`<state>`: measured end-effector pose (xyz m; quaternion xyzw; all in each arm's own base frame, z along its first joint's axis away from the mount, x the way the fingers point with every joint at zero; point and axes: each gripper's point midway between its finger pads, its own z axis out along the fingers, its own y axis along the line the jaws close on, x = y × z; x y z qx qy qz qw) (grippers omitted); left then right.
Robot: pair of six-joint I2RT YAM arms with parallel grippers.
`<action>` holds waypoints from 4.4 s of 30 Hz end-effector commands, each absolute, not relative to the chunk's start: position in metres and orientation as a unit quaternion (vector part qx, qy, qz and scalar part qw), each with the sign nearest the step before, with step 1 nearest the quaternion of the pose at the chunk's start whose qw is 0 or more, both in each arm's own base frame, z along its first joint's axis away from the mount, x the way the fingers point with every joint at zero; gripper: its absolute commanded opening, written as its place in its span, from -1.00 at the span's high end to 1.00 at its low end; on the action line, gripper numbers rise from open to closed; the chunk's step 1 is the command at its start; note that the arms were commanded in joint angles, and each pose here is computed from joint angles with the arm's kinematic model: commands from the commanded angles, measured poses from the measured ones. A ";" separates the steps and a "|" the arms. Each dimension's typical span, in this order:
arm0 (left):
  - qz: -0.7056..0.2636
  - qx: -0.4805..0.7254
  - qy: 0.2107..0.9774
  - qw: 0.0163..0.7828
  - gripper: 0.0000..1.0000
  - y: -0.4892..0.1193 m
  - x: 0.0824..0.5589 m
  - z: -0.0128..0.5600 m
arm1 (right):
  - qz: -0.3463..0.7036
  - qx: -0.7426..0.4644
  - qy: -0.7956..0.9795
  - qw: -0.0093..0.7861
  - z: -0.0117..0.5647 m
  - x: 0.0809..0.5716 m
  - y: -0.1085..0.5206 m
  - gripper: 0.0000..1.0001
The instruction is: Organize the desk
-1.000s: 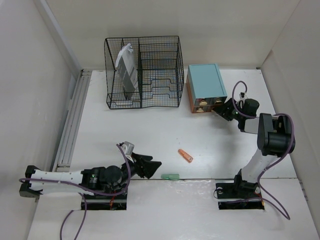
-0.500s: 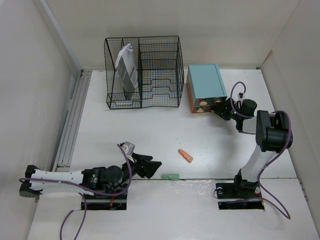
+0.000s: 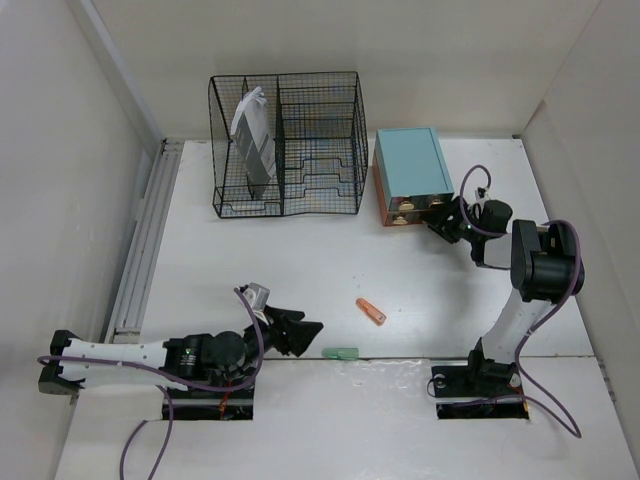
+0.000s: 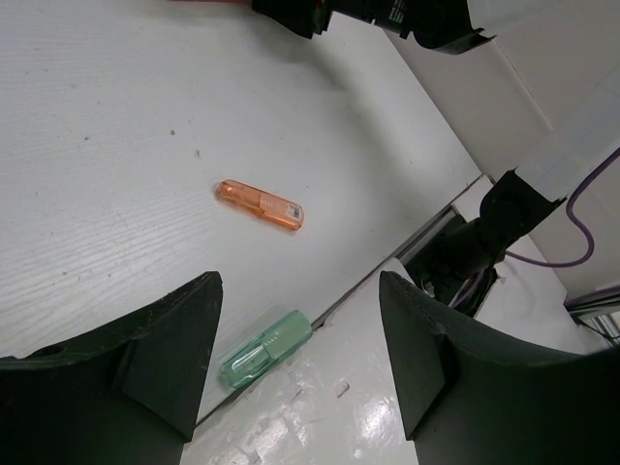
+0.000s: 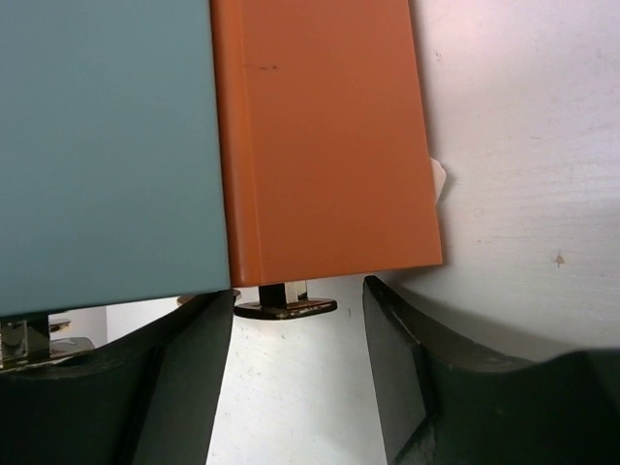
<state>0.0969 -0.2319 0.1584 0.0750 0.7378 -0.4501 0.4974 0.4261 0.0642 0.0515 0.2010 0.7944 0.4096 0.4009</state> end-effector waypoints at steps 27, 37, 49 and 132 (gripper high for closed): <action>-0.463 0.064 0.725 0.506 -0.22 -0.233 0.099 0.179 | 0.422 0.165 0.768 0.453 0.078 0.434 0.056 0.33; -0.470 0.059 0.720 0.507 -0.22 -0.232 0.099 0.183 | 0.428 0.136 0.807 0.383 0.052 0.377 0.066 0.33; -0.470 0.062 0.717 0.512 -0.22 -0.233 0.099 0.185 | 0.398 0.121 0.844 0.337 0.041 0.342 0.055 -0.02; -0.425 0.207 0.811 0.345 -0.08 -0.267 0.038 0.114 | 0.000 -0.588 0.809 0.006 0.001 0.190 0.227 0.30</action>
